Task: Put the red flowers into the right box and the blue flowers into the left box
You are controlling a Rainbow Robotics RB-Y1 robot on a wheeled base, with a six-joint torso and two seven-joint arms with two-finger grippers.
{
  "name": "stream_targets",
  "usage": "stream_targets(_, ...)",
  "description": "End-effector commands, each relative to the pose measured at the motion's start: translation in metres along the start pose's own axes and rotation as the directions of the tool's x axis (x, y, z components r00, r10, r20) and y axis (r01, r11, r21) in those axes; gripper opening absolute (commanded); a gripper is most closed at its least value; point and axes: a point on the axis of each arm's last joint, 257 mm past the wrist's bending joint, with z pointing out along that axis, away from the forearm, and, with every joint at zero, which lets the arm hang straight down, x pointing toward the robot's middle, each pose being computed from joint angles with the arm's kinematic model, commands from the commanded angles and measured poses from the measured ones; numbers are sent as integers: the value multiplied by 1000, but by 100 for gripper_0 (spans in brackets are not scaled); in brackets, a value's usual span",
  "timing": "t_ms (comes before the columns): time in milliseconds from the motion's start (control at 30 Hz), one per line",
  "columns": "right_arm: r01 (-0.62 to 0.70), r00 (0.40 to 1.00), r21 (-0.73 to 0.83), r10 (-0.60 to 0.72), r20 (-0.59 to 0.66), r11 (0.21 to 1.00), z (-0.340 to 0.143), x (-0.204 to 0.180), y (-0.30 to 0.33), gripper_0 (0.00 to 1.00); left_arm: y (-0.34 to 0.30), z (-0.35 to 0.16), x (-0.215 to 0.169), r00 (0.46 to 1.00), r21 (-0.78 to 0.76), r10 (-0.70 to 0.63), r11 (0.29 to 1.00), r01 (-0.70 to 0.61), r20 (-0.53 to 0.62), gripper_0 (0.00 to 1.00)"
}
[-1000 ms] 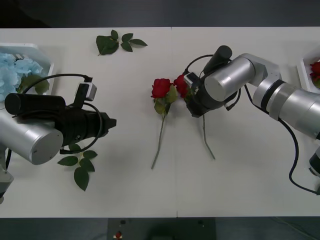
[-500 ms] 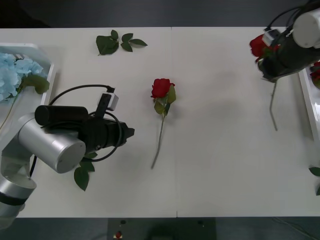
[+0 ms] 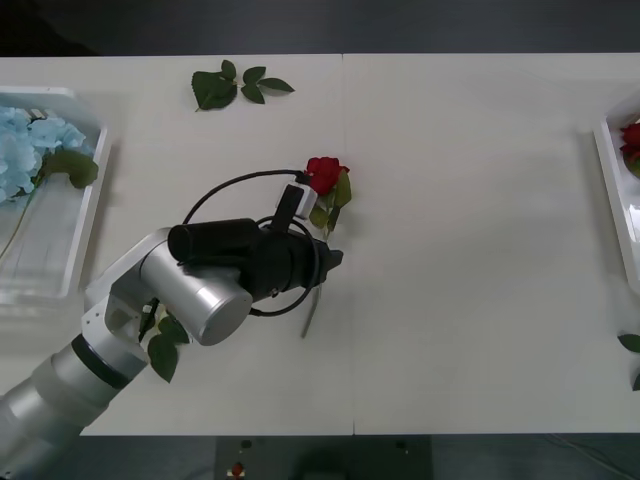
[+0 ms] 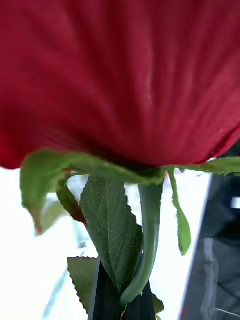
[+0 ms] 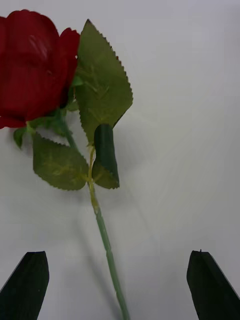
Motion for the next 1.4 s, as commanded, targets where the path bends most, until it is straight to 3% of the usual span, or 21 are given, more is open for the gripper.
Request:
stream_targets(33, 75, 997, 75, -73, -20, 994, 22, 19, -12, 0, -6, 7, -26, 997, 6, 57, 998, -58, 59, 85)
stream_targets(167, 104, 995, 125, -104, -4, 987, 49, 36, -13, 0, 0, 16, -34, 995, -10, 73, 997, -73, 73, 91)
stream_targets(700, 73, 997, 174, -75, 5, 982, 87, 71, -14, 0, 14, 46, -41, 990, -58, 104, 993, -99, 93, 91)
stream_targets(733, 75, 997, 173, -77, 3, 982, 87, 71, -13, 5, 13, 47, -39, 990, -57, 109, 993, -104, 87, 91)
stream_targets(767, 77, 997, 173, -79, 4, 982, 87, 71, -13, 29, 11, 49, -37, 990, -55, 116, 992, -112, 82, 90)
stream_targets(833, 83, 996, 169, -85, 8, 982, 86, 68, -10, 60, 7, 52, -32, 990, -50, 124, 991, -120, 68, 90)
stream_targets(867, 74, 997, 154, -77, 13, 985, 86, 66, -5, 71, 4, 55, -29, 989, -48, 133, 990, -130, 59, 90)
stream_targets(933, 44, 999, 120, -46, 11, 992, 85, 64, 4, 81, 3, 57, -23, 989, -48, 143, 989, -141, 47, 90)
stream_targets(1033, -1, 1000, 68, 0, 12, 998, 81, 59, 17, 89, 6, 60, -16, 988, -54, 151, 987, -150, 31, 90)
stream_targets(1233, -63, 997, -63, 66, 37, 996, 68, 37, 49, 96, 8, 63, -11, 987, -58, 162, 985, -161, 14, 87)
stream_targets(1267, -67, 995, -152, 78, 67, 986, 54, 17, 68, 99, 9, 65, -9, 987, -60, 163, 985, -162, 8, 77)
stream_targets(1400, -45, 990, -311, 84, 111, 949, 22, -12, 102, 100, 11, 67, -9, 985, -65, 172, 983, -171, 2, 65)
